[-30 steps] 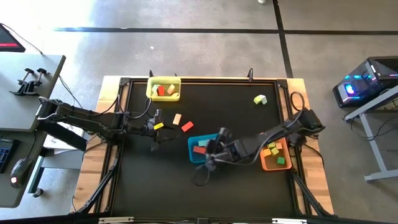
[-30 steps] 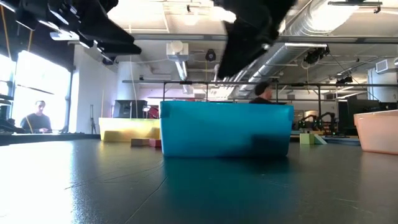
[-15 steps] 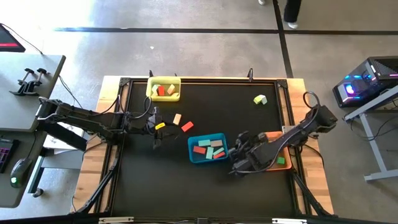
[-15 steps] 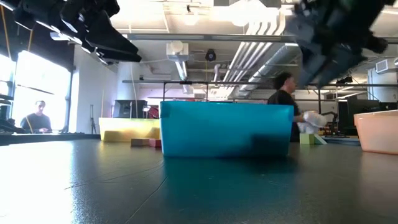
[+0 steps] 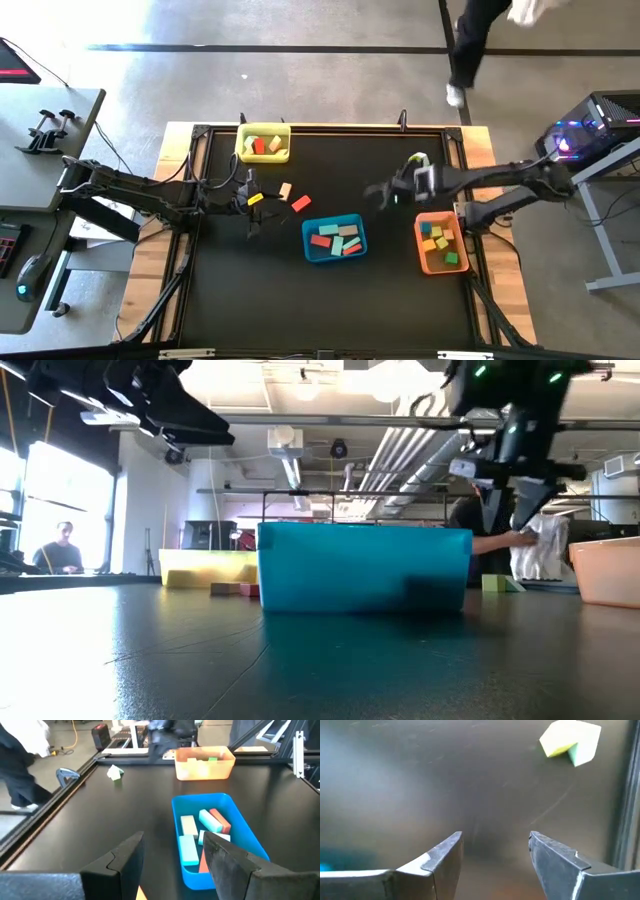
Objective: Sort blocks by size
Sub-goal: Put the light green square block into the orange bin
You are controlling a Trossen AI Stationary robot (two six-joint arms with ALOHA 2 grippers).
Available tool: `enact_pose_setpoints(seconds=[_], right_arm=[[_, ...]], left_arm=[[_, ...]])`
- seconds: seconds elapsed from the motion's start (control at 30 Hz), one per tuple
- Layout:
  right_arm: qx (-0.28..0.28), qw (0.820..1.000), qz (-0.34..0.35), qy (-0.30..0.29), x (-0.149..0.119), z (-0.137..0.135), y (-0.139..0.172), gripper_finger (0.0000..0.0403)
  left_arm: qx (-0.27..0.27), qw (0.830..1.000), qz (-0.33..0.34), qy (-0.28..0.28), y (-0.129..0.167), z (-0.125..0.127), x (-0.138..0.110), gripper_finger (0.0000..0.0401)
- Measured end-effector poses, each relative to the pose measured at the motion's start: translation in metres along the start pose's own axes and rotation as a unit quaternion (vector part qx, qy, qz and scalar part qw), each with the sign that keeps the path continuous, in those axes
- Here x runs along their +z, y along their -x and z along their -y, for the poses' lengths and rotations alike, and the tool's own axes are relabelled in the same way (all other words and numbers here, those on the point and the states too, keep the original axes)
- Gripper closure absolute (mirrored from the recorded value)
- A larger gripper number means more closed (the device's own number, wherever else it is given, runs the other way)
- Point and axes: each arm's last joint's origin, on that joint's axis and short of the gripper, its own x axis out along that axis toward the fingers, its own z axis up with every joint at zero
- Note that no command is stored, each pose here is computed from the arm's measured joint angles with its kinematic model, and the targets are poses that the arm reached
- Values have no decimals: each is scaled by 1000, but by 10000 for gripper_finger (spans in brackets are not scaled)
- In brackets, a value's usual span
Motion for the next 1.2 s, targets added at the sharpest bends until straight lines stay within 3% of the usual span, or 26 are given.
enact_pose_setpoints(seconds=[0.23, 0.43, 0.67, 0.97, 1.2], right_arm=[[-21, 998, -54, -20, 64, 40, -38, 181], [-57, 996, -63, -27, 93, 61, -75, 181], [-47, 996, -73, 4, 109, 70, -103, 181], [-28, 996, -70, 38, 117, 79, -107, 181], [-28, 998, -53, 30, 127, 89, -115, 181]], left_arm=[[0, 1000, 4, -9, 0, 0, 1, 211], [0, 1000, 4, -20, 0, 0, 1, 211], [0, 1000, 7, -28, 0, 0, 1, 211], [0, 999, 11, -36, 0, 0, 2, 211], [0, 999, 11, -40, 0, 0, 2, 211]])
